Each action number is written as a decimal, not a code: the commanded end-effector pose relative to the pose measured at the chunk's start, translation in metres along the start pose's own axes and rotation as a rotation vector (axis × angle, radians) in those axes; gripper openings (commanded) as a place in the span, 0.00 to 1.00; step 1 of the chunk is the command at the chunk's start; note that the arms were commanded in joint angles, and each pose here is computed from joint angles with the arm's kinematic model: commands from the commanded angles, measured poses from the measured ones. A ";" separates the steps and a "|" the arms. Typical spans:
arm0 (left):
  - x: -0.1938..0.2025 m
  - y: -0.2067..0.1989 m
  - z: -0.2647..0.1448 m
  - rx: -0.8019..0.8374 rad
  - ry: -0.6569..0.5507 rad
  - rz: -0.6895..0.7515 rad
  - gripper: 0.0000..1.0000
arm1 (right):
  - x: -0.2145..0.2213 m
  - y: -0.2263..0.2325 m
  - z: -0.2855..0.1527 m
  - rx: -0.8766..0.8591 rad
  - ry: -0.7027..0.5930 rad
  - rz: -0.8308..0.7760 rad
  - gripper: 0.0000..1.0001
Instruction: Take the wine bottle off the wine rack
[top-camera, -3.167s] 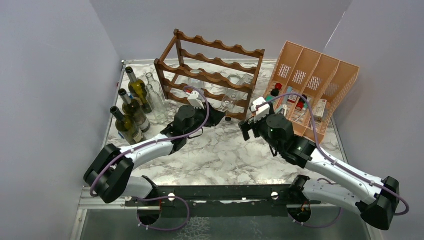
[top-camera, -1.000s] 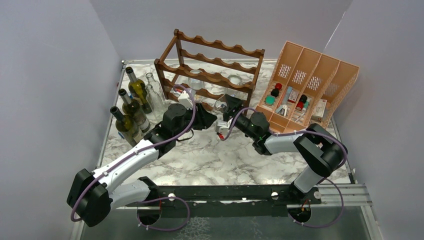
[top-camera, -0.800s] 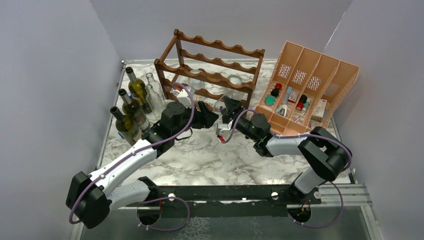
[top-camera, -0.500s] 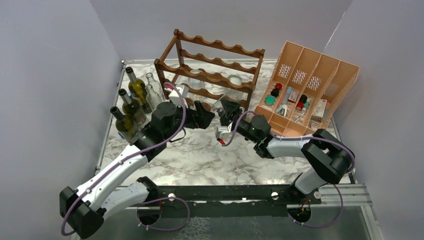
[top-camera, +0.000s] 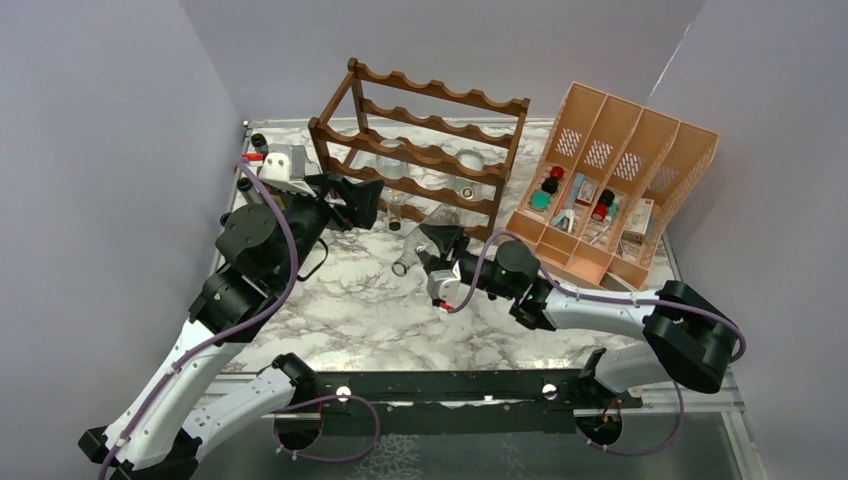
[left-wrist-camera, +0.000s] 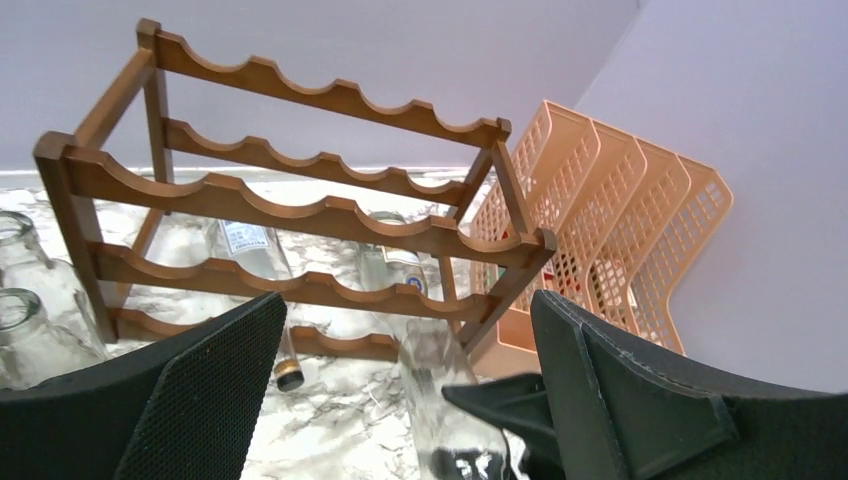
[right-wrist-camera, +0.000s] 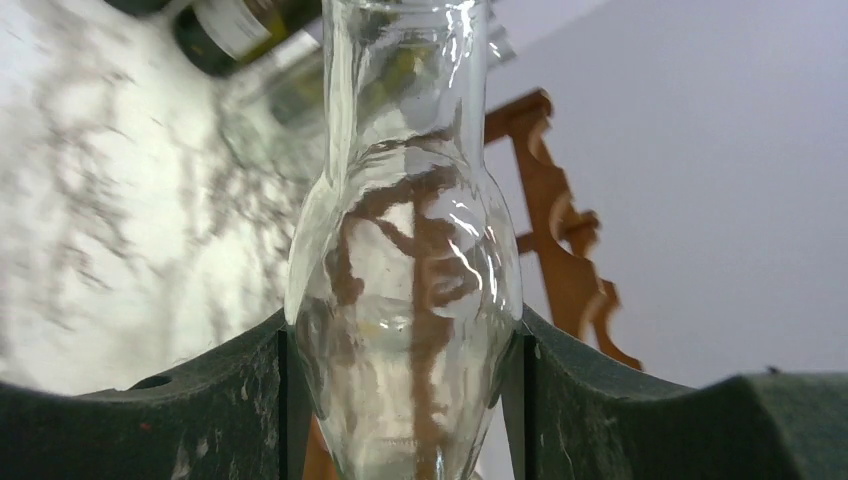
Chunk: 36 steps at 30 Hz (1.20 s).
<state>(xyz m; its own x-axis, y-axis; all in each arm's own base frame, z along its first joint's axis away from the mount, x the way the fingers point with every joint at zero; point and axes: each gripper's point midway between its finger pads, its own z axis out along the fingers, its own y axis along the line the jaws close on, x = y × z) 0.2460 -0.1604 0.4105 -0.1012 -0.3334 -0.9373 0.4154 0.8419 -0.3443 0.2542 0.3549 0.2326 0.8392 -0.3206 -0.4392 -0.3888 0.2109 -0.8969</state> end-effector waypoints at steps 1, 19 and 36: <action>-0.005 0.014 -0.004 -0.066 -0.004 0.048 0.99 | -0.052 -0.011 0.014 -0.030 -0.172 0.136 0.54; -0.045 0.017 -0.044 -0.079 -0.099 0.032 0.98 | -0.094 0.025 0.124 -0.151 -0.393 0.960 0.54; -0.046 0.013 -0.063 -0.038 -0.099 -0.012 0.97 | -0.051 0.074 0.244 -0.074 -0.131 1.127 0.55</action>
<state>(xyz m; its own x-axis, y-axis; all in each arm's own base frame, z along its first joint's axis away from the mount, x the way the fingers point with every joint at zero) 0.2008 -0.1033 0.4524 0.0146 -0.3731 -0.9277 0.3662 0.8653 -0.3423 0.2624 0.5982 0.2020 0.0292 0.1076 -0.9938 -0.9825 0.1858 -0.0087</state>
